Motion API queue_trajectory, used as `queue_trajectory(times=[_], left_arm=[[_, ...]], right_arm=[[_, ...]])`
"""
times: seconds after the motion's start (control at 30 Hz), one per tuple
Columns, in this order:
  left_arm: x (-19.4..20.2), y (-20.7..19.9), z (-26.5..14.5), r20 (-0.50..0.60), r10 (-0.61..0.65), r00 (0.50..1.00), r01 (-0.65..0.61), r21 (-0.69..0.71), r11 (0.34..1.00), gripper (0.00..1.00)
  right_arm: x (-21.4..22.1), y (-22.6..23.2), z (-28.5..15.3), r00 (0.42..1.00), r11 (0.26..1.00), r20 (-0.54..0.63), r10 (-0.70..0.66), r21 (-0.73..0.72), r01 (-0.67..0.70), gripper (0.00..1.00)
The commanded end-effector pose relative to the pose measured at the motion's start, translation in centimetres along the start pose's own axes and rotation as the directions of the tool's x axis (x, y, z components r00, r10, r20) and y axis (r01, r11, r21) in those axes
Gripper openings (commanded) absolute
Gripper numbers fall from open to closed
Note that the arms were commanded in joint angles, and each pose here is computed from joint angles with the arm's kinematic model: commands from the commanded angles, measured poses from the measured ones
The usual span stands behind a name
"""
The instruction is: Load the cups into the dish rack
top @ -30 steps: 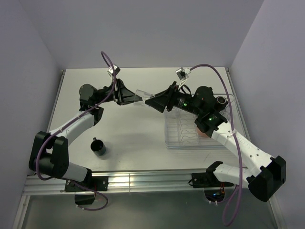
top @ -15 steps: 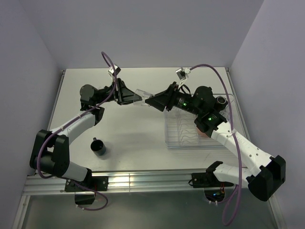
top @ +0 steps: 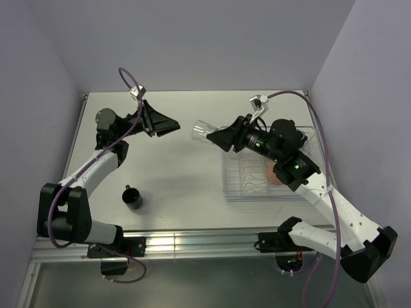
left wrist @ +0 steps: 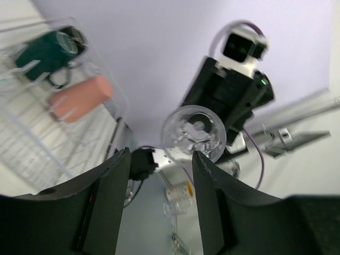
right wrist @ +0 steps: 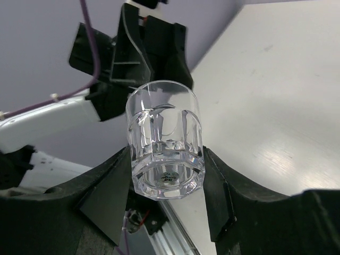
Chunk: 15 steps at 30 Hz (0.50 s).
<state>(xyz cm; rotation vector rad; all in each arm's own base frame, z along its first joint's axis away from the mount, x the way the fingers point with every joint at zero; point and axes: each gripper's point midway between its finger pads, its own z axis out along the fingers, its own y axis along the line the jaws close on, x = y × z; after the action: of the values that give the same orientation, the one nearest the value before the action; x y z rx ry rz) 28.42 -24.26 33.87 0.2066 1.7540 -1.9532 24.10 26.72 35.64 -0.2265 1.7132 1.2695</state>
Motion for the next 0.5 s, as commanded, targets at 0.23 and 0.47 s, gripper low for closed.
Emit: queue_trajectory(times=[0.23,0.47], left_arm=[[-4.9,6.7,-6.1,0.175,0.128,0.976,-0.016,-0.532,0.847,0.55],[-5.3,7.9,-8.4,0.175,0.155,0.972,0.012,-0.699,0.715,0.54]], right_arm=[[-1.6,-10.4,-7.4,0.99,0.735,-0.11,-0.089,0.663,0.14,0.0],[3.9,-16.6,-7.9,0.945,0.588,-0.328,0.008,0.766,0.26,0.0]])
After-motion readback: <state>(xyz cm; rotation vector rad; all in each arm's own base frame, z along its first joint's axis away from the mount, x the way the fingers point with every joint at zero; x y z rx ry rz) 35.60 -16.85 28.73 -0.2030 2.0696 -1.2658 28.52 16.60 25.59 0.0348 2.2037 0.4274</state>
